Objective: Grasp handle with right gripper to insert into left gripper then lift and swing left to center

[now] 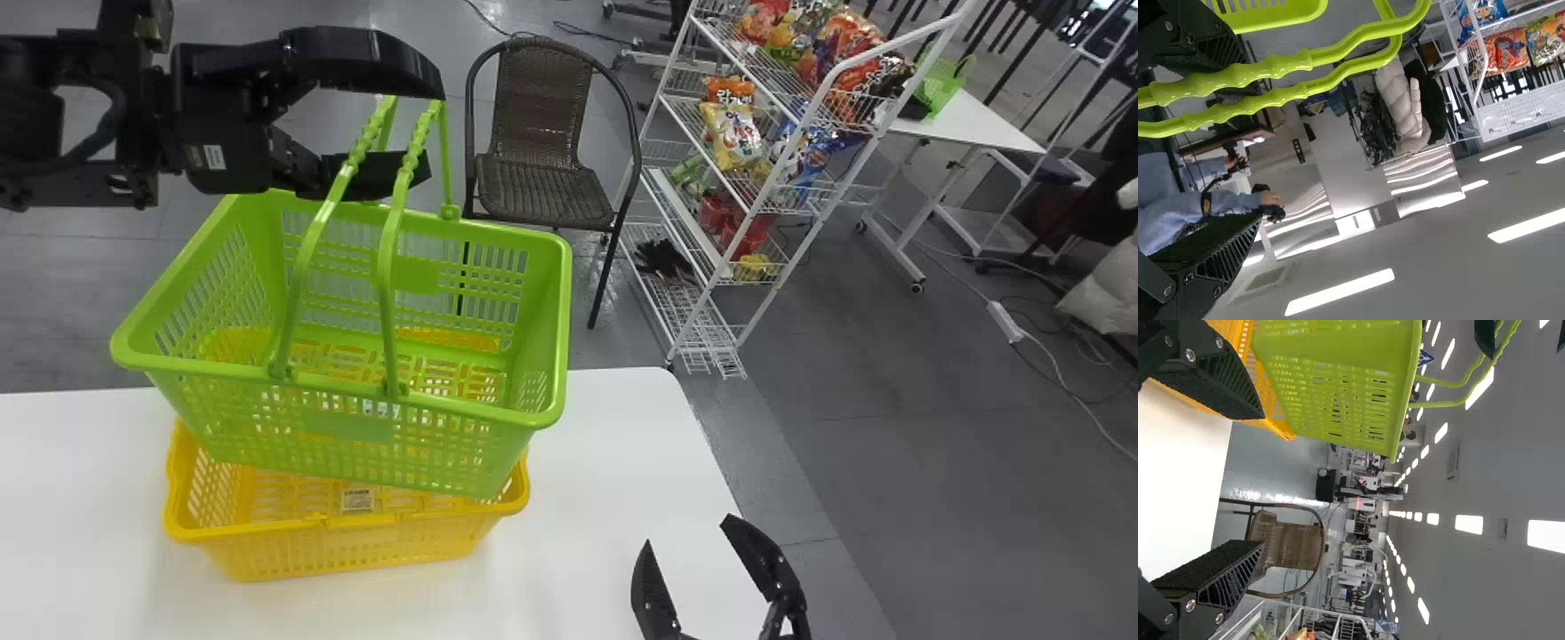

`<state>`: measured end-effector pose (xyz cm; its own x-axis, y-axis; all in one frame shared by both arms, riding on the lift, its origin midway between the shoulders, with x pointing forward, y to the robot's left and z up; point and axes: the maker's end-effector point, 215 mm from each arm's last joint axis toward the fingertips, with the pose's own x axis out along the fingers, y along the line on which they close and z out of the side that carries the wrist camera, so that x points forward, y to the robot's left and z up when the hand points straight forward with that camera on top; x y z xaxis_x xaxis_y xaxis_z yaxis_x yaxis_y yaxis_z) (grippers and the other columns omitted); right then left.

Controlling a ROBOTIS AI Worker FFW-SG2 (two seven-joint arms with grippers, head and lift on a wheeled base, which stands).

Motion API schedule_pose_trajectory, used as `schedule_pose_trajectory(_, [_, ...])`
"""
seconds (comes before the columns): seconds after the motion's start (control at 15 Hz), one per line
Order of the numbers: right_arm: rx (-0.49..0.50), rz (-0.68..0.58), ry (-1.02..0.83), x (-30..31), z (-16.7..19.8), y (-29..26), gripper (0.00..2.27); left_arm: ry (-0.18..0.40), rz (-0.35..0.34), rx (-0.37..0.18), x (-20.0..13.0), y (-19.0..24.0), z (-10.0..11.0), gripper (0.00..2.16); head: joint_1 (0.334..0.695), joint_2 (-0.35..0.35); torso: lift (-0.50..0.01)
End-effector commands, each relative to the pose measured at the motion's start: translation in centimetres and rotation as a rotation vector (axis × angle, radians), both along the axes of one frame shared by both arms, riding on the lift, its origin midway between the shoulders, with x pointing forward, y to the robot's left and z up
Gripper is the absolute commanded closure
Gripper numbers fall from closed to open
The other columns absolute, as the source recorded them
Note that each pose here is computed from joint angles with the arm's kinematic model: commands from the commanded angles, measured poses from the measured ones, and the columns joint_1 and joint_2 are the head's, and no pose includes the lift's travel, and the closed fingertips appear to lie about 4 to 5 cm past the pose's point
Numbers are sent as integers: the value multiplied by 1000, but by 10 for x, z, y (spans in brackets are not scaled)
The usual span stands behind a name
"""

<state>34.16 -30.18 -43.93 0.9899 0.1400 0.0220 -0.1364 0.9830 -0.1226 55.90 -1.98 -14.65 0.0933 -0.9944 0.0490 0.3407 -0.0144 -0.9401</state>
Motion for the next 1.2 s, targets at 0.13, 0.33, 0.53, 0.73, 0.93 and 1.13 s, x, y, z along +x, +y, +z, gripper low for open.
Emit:
schedule_pose_trajectory(0.13, [2, 1, -2, 2, 1, 1, 167, -15, -5, 1, 1, -1, 11, 211, 695, -350, 0])
schedule_pose_trajectory(0.33, [2, 3, -2, 2, 1, 2, 167, -18, 5, -4, 4, 3, 14, 215, 695, -350, 0])
schedule_pose_trajectory(0.53, [3, 4, -3, 2, 1, 3, 167, -18, 9, -9, 5, 4, 16, 356, 695, -350, 0])
schedule_pose_trajectory(0.73, [3, 4, -3, 4, 1, 2, 167, -18, 11, -8, 5, 6, 15, 394, 695, -350, 0])
schedule_pose_trajectory(0.93, [4, 4, -3, 5, 0, 3, 167, -16, 16, -6, 7, 10, 14, 610, 695, -350, 0])
schedule_pose_trajectory(1.13, [6, 4, 1, 5, -2, 3, 167, -16, 11, 1, 5, 9, 12, 1069, 695, -350, 0])
